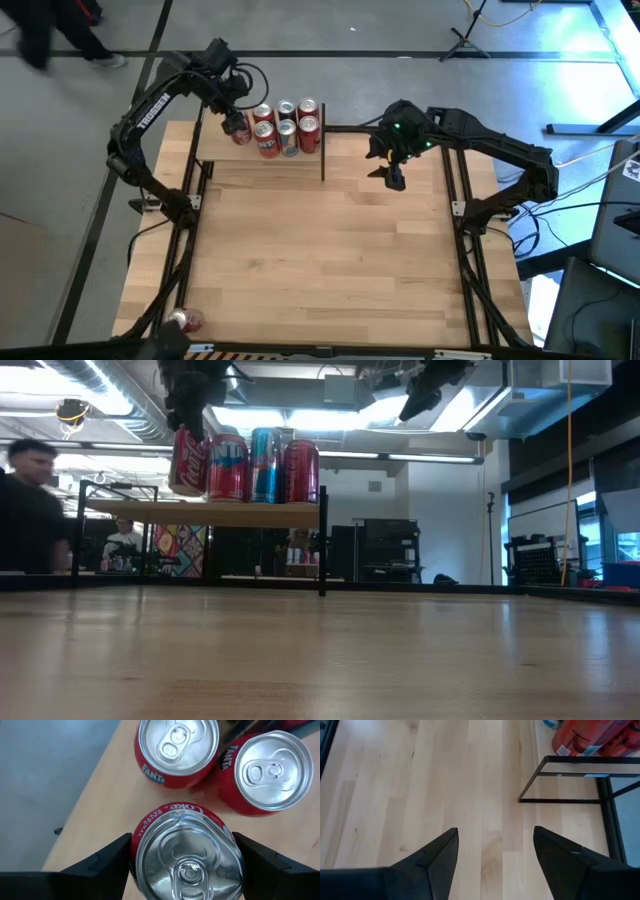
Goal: Place canned beverage on shelf
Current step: Put the top red-white soda can on the shelf
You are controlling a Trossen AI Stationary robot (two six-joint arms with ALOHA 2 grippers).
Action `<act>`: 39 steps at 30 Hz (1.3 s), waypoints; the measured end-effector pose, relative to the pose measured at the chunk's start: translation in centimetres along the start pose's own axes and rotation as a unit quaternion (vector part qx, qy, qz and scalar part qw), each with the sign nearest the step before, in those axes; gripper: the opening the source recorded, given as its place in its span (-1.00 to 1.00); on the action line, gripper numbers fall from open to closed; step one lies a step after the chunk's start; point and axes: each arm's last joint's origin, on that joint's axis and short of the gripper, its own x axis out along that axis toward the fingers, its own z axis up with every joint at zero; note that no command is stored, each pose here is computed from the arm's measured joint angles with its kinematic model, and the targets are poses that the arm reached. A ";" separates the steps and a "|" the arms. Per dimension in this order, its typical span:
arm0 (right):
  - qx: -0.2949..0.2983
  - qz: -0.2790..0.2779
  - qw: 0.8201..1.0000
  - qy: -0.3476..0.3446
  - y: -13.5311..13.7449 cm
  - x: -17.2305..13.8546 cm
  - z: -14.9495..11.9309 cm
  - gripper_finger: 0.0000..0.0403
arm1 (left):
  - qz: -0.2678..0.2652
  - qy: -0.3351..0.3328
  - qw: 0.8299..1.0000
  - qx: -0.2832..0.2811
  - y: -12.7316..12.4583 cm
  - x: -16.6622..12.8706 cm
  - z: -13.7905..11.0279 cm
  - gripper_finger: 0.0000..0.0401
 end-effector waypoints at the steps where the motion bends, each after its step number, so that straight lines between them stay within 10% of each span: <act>1: 0.000 0.000 1.000 -0.001 0.0 0.0 0.0 0.23 | 0.002 -0.002 1.000 0.006 0.1 0.0 0.1 0.36; 39: -0.015 -0.006 1.000 -0.018 -0.1 0.0 0.4 0.23 | 0.029 0.018 0.999 0.008 2.0 3.0 -0.3 0.77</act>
